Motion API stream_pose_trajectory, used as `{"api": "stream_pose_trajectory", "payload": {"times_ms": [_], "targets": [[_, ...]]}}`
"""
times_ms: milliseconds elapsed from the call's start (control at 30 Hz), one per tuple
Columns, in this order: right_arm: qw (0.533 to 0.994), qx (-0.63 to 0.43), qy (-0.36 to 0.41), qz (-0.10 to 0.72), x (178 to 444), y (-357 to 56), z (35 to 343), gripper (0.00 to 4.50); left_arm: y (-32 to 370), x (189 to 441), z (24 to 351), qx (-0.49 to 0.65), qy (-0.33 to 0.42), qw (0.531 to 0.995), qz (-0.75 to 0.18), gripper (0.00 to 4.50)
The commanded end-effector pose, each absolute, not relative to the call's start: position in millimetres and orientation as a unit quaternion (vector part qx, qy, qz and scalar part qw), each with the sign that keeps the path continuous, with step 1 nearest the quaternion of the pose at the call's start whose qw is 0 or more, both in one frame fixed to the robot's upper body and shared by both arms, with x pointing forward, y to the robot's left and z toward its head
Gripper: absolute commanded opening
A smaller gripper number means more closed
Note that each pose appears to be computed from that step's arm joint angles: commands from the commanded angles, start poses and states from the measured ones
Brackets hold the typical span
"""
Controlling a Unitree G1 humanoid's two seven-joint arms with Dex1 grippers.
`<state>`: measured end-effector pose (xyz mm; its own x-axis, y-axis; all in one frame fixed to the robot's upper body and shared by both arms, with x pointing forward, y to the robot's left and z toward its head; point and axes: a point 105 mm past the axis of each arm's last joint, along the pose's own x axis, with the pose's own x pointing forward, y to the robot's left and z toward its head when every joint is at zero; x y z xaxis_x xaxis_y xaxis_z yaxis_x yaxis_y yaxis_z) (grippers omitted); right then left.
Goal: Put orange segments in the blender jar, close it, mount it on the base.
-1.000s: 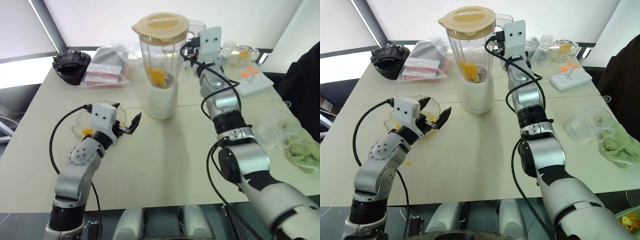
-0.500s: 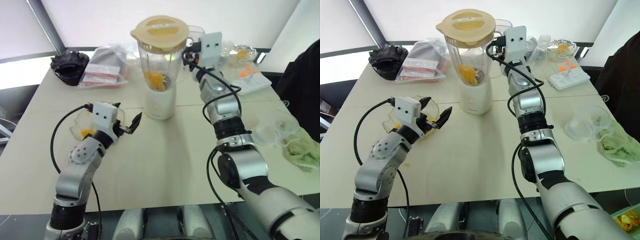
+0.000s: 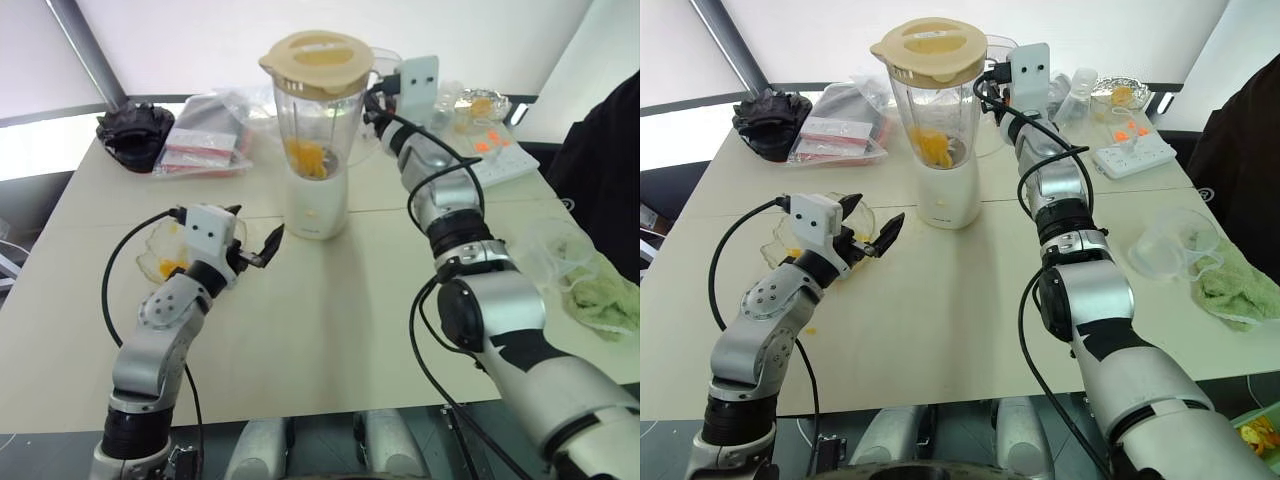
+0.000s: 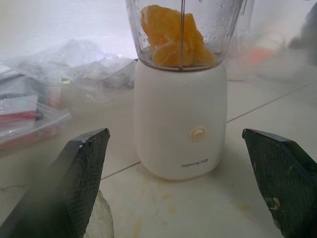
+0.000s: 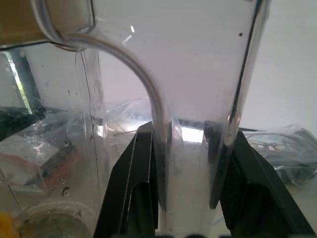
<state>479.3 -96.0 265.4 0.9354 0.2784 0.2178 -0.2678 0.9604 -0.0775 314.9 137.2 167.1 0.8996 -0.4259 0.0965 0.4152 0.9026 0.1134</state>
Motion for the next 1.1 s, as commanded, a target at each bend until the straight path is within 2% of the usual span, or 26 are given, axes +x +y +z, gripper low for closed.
{"api": "stream_pose_trajectory", "payload": {"times_ms": [33,100,167,200,333,567,667,800,900,1100], "targets": [[0.986,-0.043,-0.058,0.151,481.9,-93.4,232.7,1.02,133.4,312.3,180.3,0.052,-0.085,0.971,-0.219,4.47],[0.986,-0.044,-0.056,0.153,482.2,-94.1,232.7,1.02,133.1,312.0,179.7,0.052,-0.085,0.97,-0.22,4.47],[0.986,-0.045,-0.056,0.153,482.4,-95.1,233.2,2.01,132.8,312.0,179.1,0.052,-0.084,0.97,-0.221,4.5],[0.986,-0.048,-0.058,0.15,482.5,-96.1,233.8,2.29,132.7,312.0,179.0,0.053,-0.084,0.97,-0.221,4.5],[0.986,-0.06,-0.065,0.143,483.0,-98.9,235.6,4.42,132.2,312.1,178.5,0.053,-0.084,0.97,-0.222,4.5],[0.985,-0.078,-0.063,0.144,478.6,-111.3,222.5,4.42,131.9,312.7,177.0,0.051,-0.083,0.969,-0.227,4.5],[0.982,-0.085,-0.056,0.16,468.4,-122.8,209.0,4.42,133.7,313.1,177.6,0.053,-0.084,0.969,-0.228,4.5],[0.97,-0.093,-0.049,0.219,436.8,-135.9,194.6,4.42,141.0,313.9,179.9,0.056,-0.085,0.969,-0.226,4.5],[0.95,-0.114,-0.043,0.287,401.2,-143.1,191.6,4.42,149.1,314.1,183.3,0.065,-0.086,0.968,-0.225,4.5],[0.917,-0.129,-0.035,0.376,350.3,-154.2,214.3,4.42,172.2,317.5,198.8,0.069,-0.093,0.969,-0.22,4.5]]}}
